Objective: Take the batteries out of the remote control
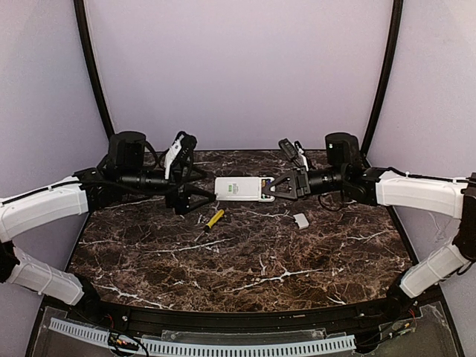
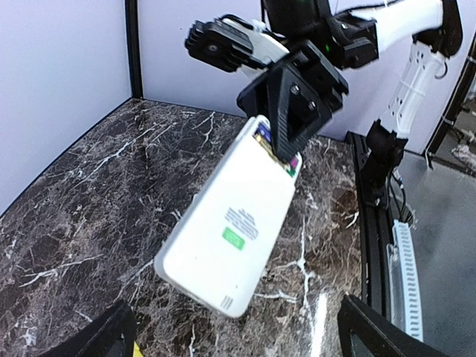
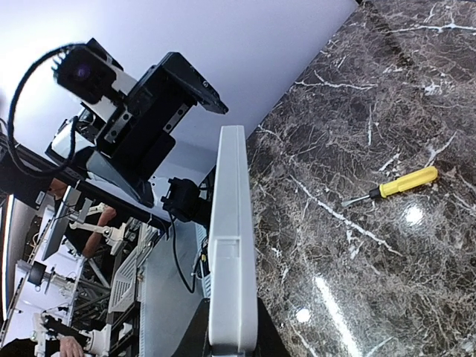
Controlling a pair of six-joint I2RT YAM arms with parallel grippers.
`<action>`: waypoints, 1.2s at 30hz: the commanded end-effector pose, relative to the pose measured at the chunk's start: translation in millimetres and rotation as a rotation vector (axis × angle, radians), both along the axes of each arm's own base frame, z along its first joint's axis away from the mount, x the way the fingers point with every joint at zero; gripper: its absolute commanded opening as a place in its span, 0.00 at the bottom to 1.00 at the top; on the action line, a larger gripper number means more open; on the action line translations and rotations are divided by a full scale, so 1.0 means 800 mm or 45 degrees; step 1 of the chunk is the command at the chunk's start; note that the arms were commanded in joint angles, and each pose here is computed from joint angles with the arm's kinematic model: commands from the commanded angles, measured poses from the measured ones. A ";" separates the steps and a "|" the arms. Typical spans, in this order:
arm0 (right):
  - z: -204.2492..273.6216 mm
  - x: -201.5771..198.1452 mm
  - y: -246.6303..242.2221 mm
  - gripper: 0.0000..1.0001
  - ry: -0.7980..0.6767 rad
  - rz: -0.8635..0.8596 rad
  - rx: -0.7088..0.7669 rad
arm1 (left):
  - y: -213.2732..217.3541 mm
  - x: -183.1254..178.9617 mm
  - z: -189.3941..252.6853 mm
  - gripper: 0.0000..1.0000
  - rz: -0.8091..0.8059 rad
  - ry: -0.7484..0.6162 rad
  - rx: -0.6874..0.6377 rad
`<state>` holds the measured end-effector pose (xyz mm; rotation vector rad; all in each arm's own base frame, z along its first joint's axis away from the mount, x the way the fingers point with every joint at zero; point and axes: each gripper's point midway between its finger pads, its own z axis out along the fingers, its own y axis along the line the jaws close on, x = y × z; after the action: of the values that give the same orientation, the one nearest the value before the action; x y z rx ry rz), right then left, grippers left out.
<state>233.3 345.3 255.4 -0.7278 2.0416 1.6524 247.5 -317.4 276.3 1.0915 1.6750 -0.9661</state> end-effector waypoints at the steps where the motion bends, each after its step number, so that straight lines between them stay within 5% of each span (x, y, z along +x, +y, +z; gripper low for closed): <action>1: 0.002 -0.013 -0.005 0.00 0.103 0.128 0.029 | 0.016 -0.009 -0.015 0.95 -0.010 -0.332 0.091; 12: -0.017 -0.021 0.007 0.00 0.253 0.286 0.059 | 0.008 -0.036 -0.018 0.98 -0.183 -0.601 0.187; 36: -0.028 -0.019 0.061 0.00 0.332 0.379 0.059 | -0.016 -0.019 -0.082 0.93 -0.200 -0.411 0.360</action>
<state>217.7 383.6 217.5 -0.8103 2.2315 2.0134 230.2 -328.3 210.6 1.4958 1.4825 -0.6199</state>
